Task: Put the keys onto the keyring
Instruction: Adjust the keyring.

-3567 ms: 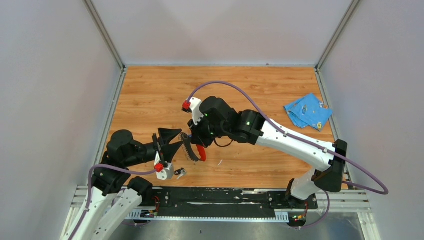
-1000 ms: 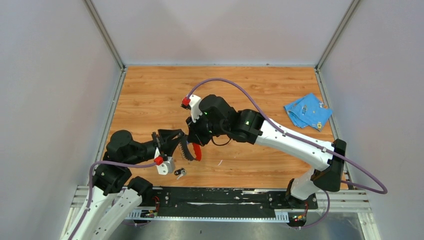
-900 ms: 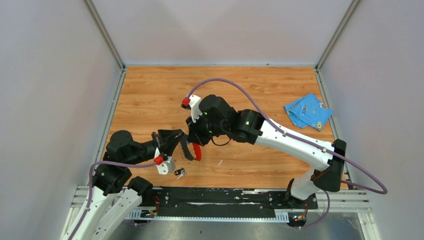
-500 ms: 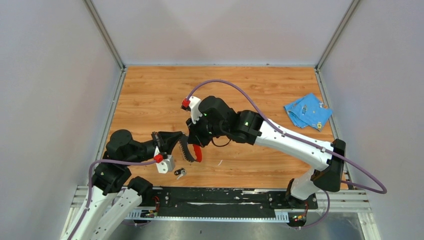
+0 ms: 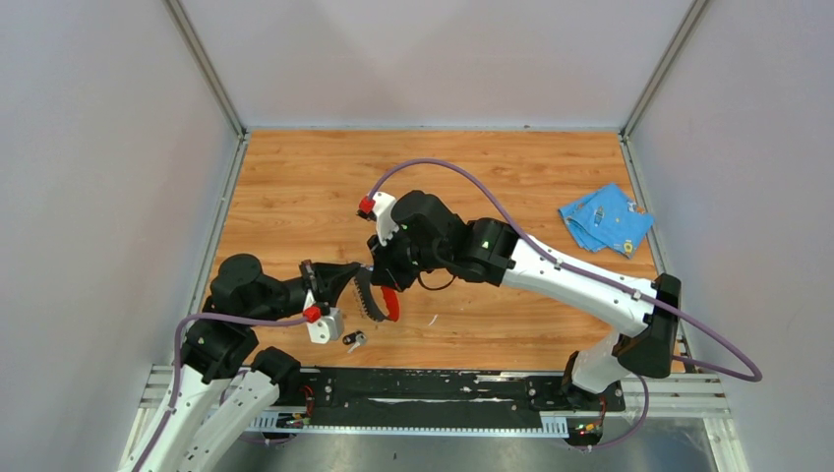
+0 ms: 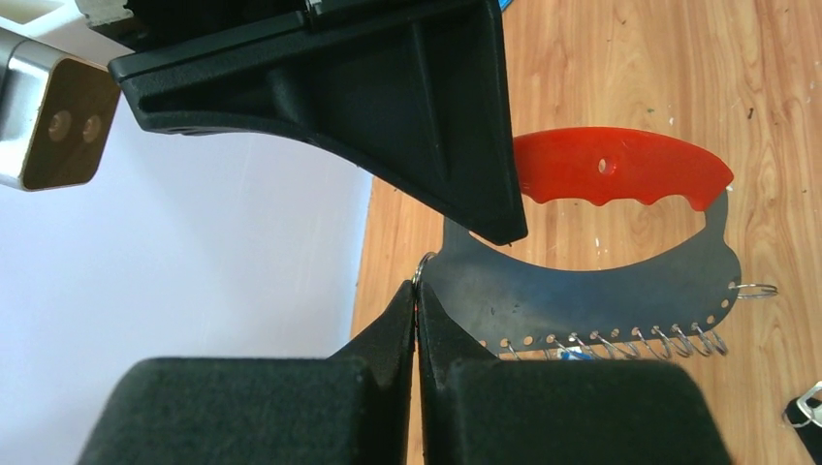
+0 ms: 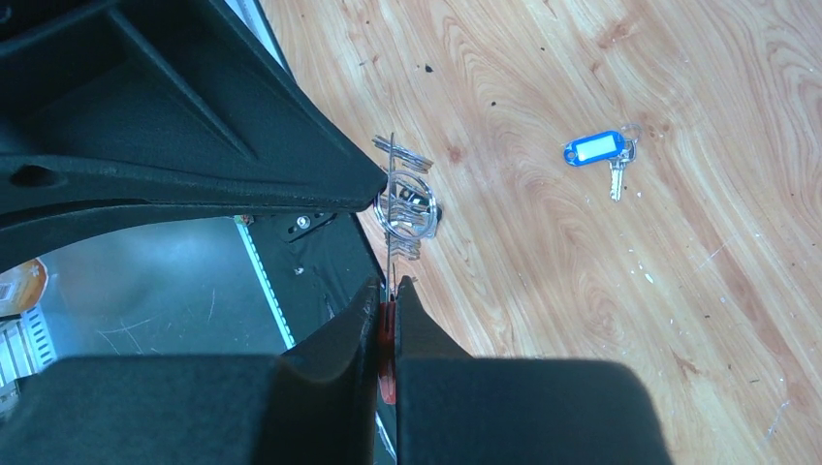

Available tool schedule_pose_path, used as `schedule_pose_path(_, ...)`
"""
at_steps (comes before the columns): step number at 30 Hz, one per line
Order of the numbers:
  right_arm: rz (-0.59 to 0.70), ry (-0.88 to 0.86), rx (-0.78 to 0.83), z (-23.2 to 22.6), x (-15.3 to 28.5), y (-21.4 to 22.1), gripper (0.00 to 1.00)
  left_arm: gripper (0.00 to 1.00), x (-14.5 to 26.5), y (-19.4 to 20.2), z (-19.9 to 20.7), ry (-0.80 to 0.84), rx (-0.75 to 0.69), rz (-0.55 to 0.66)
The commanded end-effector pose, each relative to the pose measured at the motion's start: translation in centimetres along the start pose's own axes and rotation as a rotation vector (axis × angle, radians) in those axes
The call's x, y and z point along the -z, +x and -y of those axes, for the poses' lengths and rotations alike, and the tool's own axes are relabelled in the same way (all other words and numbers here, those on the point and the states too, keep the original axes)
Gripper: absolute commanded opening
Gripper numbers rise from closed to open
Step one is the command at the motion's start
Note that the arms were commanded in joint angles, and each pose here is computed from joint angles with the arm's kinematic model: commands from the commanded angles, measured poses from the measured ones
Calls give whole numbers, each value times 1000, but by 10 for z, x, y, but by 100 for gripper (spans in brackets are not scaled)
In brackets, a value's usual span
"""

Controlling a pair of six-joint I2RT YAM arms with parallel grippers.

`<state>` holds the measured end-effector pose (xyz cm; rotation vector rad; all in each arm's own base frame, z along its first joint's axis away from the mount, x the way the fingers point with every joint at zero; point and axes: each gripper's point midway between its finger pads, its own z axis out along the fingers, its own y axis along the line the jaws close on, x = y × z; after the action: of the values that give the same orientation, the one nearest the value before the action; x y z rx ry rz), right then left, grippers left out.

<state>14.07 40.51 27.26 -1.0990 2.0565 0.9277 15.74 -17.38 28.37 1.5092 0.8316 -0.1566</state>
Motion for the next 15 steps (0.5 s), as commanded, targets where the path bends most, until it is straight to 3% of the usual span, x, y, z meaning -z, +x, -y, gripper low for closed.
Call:
schedule_pose_path(1,45,-30,15,-8,14,-8,0,0,0,-6,0,25,41,12)
schedule_pose_path(10,60,-21,29,-7,17,-11,0,0,0,-1,-2,-4,251,-35)
schedule_pose_path(15,54,-32,29,-8,16,-9,0,0,1,-1,2,-11,297,-33)
